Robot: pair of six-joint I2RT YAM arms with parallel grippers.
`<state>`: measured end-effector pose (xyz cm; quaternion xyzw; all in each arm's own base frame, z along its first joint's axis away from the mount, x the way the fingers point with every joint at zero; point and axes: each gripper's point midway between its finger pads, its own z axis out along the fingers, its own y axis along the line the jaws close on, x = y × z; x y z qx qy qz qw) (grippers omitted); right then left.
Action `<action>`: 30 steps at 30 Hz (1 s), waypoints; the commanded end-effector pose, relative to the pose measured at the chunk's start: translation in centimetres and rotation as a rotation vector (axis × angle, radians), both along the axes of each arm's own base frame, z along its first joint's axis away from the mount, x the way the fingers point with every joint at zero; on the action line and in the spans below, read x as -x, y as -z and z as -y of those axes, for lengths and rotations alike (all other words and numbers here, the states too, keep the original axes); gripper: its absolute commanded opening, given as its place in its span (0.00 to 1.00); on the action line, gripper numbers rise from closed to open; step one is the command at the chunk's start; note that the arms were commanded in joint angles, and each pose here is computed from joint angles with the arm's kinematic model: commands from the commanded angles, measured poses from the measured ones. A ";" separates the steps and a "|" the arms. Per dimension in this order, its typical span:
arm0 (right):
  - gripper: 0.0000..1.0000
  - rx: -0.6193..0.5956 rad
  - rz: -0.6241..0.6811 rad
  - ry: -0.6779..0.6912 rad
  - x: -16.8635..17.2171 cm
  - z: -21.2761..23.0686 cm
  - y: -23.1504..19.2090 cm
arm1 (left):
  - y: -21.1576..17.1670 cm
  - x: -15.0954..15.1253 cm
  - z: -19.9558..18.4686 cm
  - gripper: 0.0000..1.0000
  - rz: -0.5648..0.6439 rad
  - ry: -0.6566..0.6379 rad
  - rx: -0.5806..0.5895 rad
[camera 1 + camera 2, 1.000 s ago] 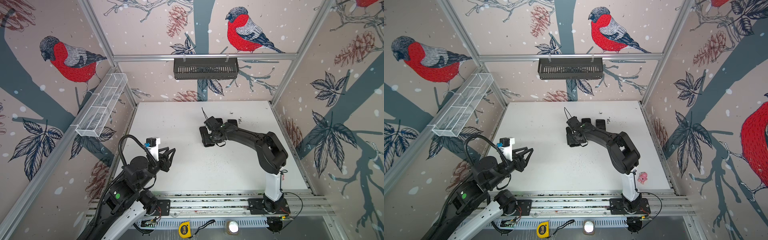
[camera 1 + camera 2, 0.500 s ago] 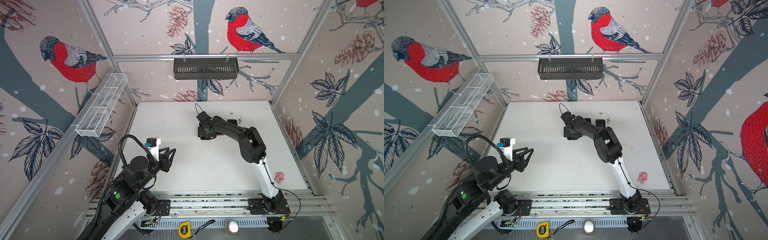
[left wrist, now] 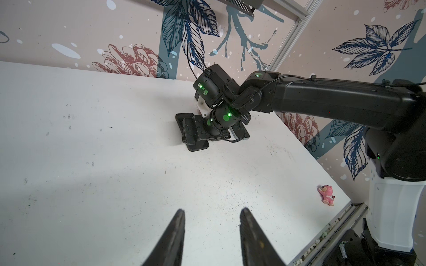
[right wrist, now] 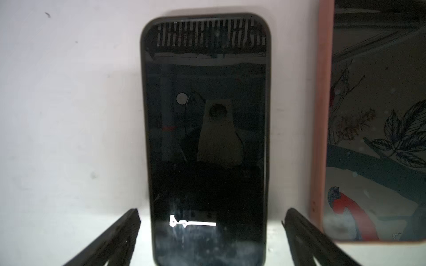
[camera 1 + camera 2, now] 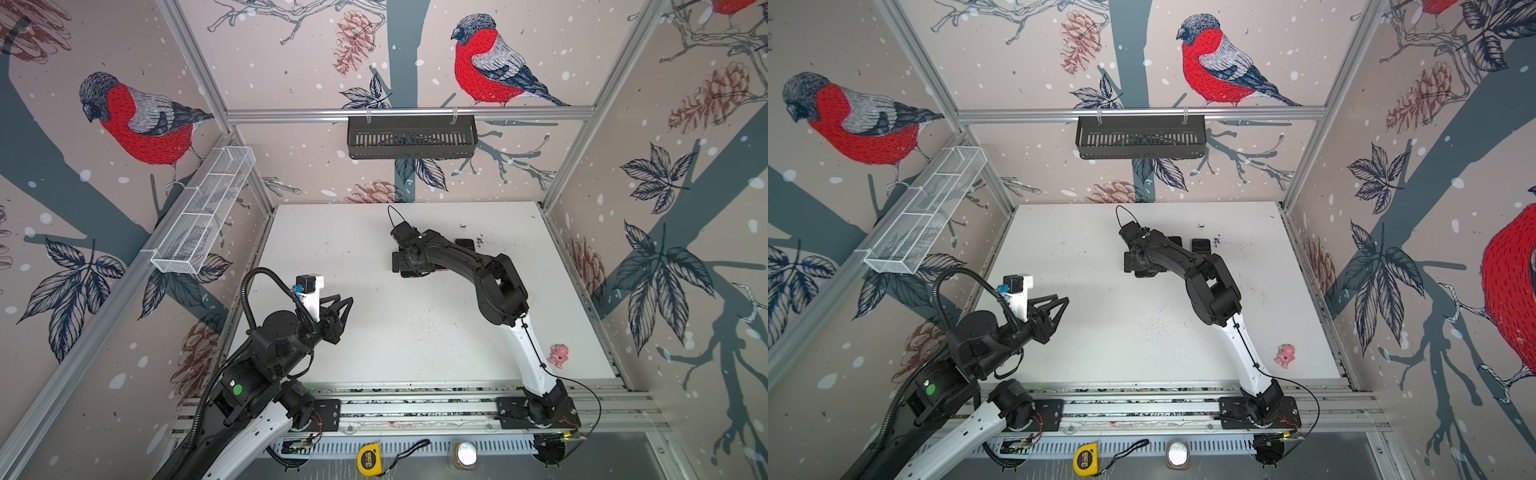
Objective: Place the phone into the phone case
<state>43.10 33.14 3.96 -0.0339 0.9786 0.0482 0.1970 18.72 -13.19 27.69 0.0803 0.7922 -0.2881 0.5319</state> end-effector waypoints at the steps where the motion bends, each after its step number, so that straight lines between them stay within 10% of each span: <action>1: 0.99 0.013 0.072 -0.009 0.1 0.5 -3.7 | -0.6 -0.4 -0.1 0.48 0.026 -0.016 -0.001; 18: 0.99 0.092 0.837 0.172 7.2 19.1 -24.9 | 1.4 -5.1 -1.4 0.97 0.034 -0.238 -0.010; 30: 0.99 0.083 1.181 0.241 14.1 29.3 -22.7 | 3.6 -11.9 -1.4 0.97 0.051 -0.443 -0.238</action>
